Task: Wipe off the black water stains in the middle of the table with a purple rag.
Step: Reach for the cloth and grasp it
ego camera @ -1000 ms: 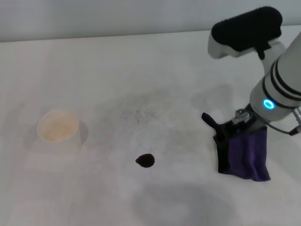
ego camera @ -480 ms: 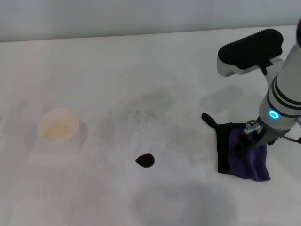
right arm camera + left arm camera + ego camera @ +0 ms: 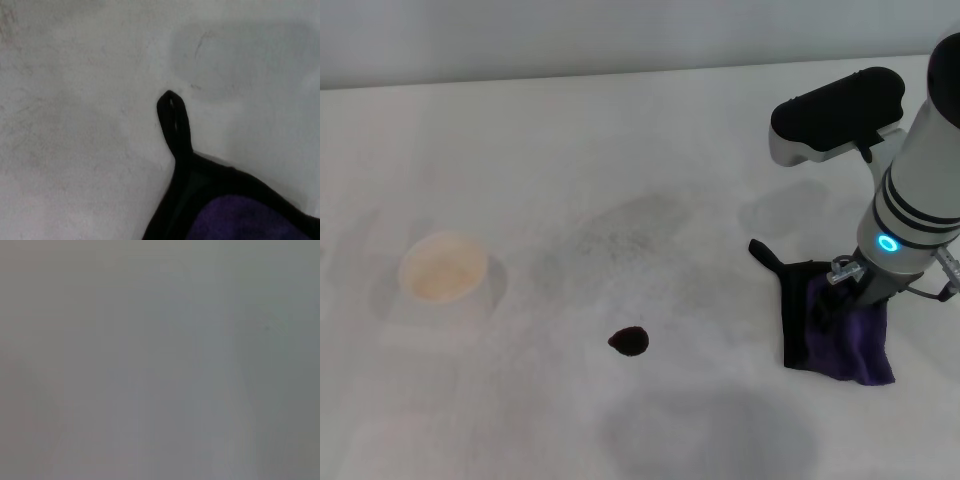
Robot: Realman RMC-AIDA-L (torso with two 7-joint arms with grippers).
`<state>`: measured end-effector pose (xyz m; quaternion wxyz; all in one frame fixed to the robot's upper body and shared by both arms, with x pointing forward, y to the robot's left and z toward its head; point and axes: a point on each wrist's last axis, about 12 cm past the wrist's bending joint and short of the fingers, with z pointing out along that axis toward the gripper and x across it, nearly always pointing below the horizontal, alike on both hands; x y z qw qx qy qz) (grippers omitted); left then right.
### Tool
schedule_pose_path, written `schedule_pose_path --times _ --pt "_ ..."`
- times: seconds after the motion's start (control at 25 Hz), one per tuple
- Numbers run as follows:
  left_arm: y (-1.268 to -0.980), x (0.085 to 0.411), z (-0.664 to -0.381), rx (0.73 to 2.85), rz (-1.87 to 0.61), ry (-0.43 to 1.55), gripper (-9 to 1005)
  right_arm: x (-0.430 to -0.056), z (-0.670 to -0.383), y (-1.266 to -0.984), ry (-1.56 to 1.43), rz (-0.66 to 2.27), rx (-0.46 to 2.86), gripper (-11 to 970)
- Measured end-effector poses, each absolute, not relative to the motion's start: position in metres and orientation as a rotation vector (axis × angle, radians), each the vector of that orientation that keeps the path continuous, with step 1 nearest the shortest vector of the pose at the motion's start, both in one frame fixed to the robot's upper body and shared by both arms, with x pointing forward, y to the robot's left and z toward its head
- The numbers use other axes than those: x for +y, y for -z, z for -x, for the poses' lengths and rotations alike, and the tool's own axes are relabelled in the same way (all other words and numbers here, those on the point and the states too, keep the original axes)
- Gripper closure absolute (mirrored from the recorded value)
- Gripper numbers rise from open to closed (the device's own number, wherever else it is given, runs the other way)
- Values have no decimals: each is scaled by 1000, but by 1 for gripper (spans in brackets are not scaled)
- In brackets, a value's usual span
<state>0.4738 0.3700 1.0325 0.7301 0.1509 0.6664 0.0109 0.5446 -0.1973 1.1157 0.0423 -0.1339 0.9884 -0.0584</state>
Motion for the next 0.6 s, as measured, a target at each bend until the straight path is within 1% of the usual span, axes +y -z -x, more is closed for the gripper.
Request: schedule_pose_path --times 0.36,0.6 --pt "-1034 370 -476 1462 -333 -25 149 -195 -549 -1106 229 436 3051 234" --pt "-1034 369 -479 1471 -331 -28 150 -194 -551 -1104 239 442 3055 234"
